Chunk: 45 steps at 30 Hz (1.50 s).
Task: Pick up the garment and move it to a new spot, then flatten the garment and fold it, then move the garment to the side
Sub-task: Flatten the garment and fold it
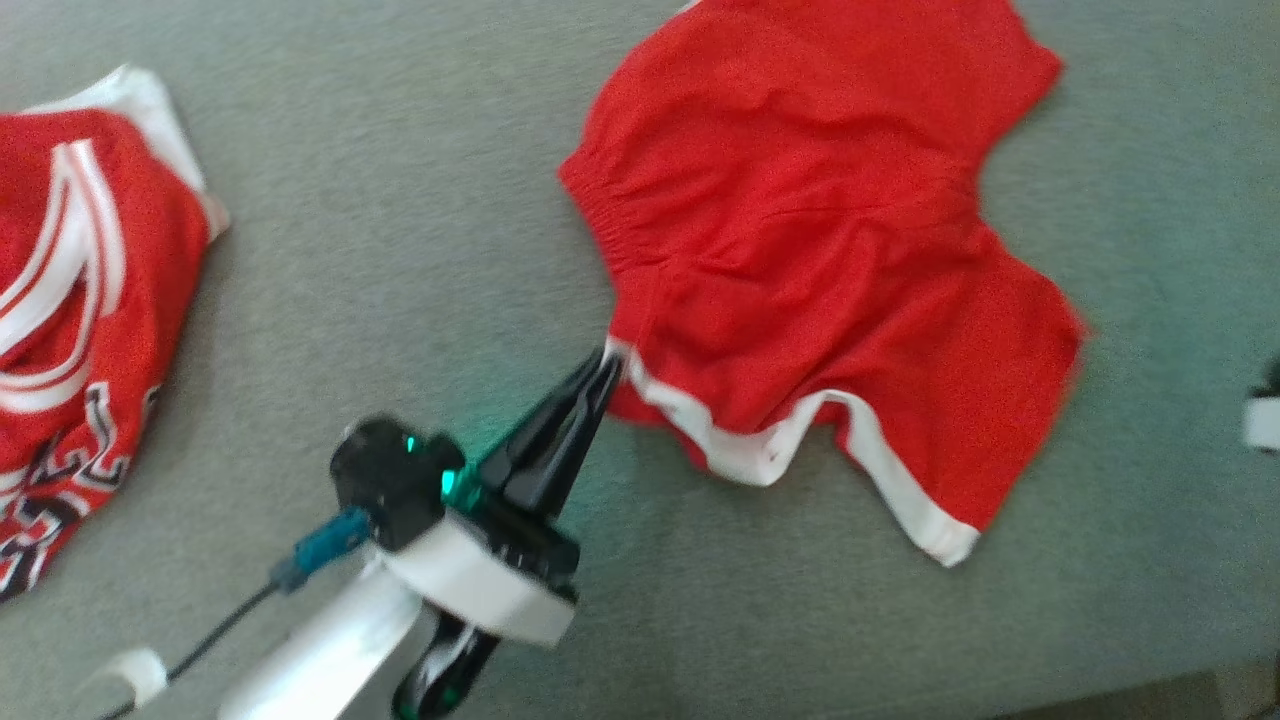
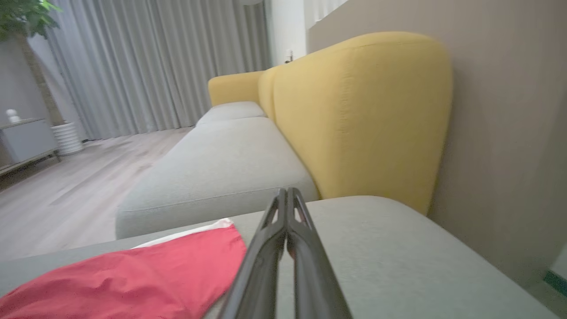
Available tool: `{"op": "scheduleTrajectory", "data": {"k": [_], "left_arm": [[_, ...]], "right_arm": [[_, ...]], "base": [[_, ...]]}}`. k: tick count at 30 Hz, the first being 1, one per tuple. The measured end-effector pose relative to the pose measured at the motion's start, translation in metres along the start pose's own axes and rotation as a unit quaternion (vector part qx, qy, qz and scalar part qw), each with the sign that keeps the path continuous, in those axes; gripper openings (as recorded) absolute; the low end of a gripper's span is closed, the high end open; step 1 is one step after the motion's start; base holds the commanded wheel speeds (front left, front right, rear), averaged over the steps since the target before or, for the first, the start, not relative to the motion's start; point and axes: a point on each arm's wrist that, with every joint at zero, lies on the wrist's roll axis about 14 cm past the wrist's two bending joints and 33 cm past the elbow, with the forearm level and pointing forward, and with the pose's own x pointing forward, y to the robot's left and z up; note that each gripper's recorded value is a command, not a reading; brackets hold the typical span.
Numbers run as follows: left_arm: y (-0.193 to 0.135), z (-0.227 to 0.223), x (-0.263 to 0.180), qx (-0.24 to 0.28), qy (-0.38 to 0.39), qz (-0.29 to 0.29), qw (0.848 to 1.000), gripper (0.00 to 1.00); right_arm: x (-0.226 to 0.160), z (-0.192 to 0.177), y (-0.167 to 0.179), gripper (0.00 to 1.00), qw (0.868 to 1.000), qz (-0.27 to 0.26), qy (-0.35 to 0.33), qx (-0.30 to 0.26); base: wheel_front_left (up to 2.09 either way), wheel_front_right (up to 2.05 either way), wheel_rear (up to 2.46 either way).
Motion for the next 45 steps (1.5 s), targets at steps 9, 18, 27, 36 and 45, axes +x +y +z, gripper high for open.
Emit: {"op": "scheduleTrajectory", "data": {"k": [9, 18, 27, 36, 45], "left_arm": [[0.028, 0.019, 0.000, 0.049, -0.033, 0.039, 0.997, 0.00], [0.038, 0.018, -0.004, 0.057, -0.033, 0.053, 0.996, 0.00], [0.041, 0.018, -0.008, 0.057, -0.037, 0.062, 0.996, 0.00], [0.031, 0.018, 0.004, 0.057, -0.045, 0.039, 0.997, 0.00], [0.030, 0.023, 0.013, 0.074, -0.055, 0.039, 0.995, 0.00]], "right_arm": [[0.002, -0.072, 0.058, 1.00, 0.990, 0.082, 0.114, 0.020], [-0.053, -0.160, 0.054, 1.00, 0.950, 0.079, 0.303, 0.009], [-0.018, -0.143, 0.059, 0.00, 0.961, 0.095, 0.260, -0.016], [0.040, -0.089, 0.059, 1.00, 0.983, 0.096, 0.151, -0.045], [-0.043, -0.119, 0.055, 1.00, 0.976, 0.102, 0.183, -0.058]], "base": [[0.00, 0.00, 0.00], [0.00, 0.00, 0.00], [0.00, 0.00, 0.00], [0.00, 0.00, 0.00], [0.00, 0.00, 0.00]]}}
